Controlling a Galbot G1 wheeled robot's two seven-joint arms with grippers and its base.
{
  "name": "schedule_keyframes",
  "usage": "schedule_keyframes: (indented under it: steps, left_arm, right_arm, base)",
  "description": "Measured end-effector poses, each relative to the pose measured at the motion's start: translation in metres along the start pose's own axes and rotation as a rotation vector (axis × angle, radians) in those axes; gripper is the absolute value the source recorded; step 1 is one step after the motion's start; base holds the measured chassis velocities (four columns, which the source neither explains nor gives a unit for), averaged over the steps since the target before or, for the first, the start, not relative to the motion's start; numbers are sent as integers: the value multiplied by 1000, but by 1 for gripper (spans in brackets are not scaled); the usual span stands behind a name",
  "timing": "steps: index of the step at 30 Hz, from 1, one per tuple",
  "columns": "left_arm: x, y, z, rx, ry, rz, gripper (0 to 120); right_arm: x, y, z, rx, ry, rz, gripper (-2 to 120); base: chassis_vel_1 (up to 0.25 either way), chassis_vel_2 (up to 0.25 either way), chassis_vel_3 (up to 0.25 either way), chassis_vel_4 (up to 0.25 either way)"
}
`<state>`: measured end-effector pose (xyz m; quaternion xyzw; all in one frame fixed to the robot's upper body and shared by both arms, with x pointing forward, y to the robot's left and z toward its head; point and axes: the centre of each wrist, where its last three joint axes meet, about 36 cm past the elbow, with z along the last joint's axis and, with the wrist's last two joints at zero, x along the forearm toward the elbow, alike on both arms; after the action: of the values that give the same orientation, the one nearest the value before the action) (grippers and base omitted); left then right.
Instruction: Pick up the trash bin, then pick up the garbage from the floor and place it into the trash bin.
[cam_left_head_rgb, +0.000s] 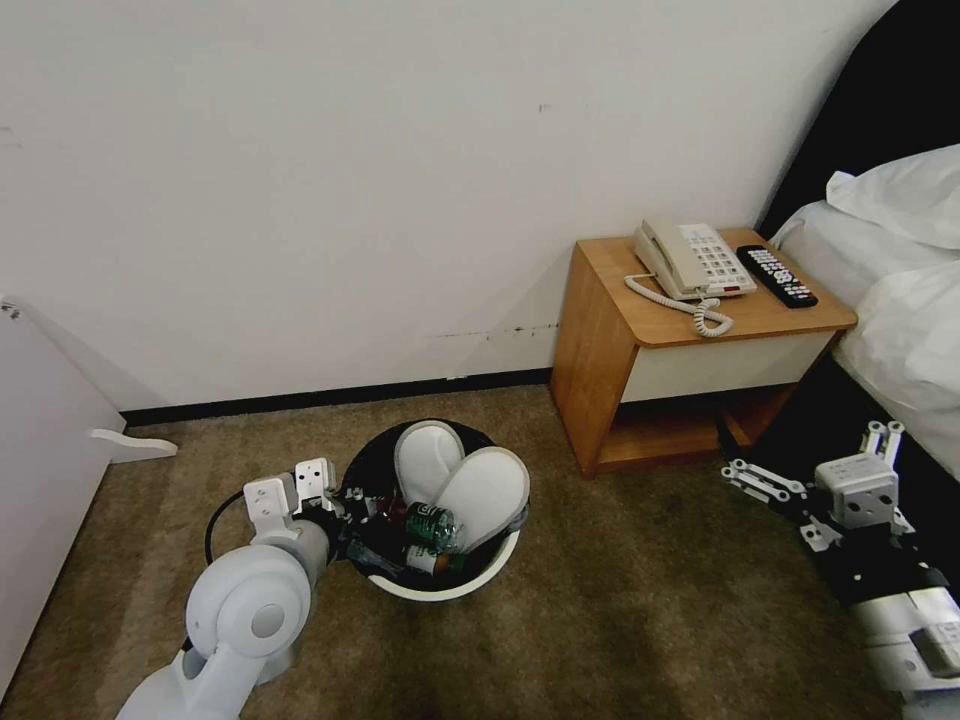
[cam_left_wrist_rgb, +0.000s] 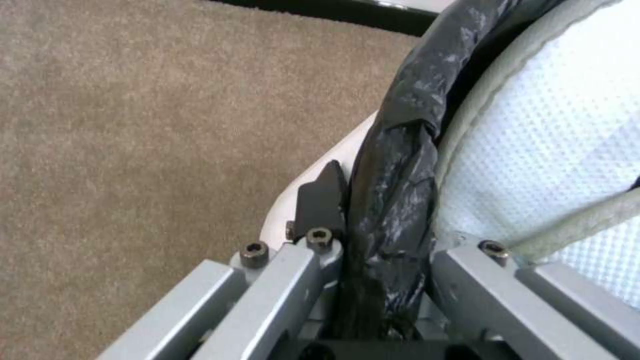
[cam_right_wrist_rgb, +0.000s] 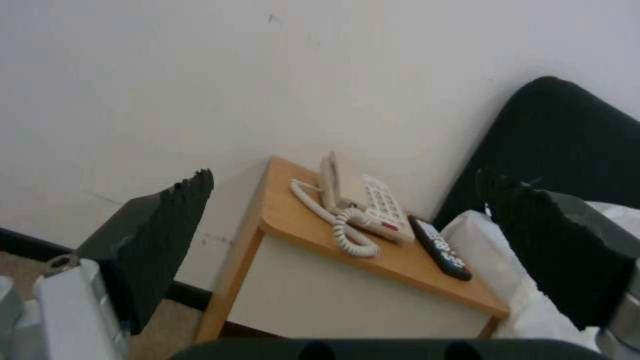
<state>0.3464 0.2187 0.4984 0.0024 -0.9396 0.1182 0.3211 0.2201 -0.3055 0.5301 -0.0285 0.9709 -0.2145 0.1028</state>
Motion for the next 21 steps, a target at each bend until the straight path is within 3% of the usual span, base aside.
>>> schedule_keyframes:
  steps: [21]
  left_arm:
    - [0, 1, -1, -1, -8, 4, 4]
  right_arm:
    - [4, 2, 1, -7, -2, 13, 100]
  base:
    - [0, 0, 0, 0]
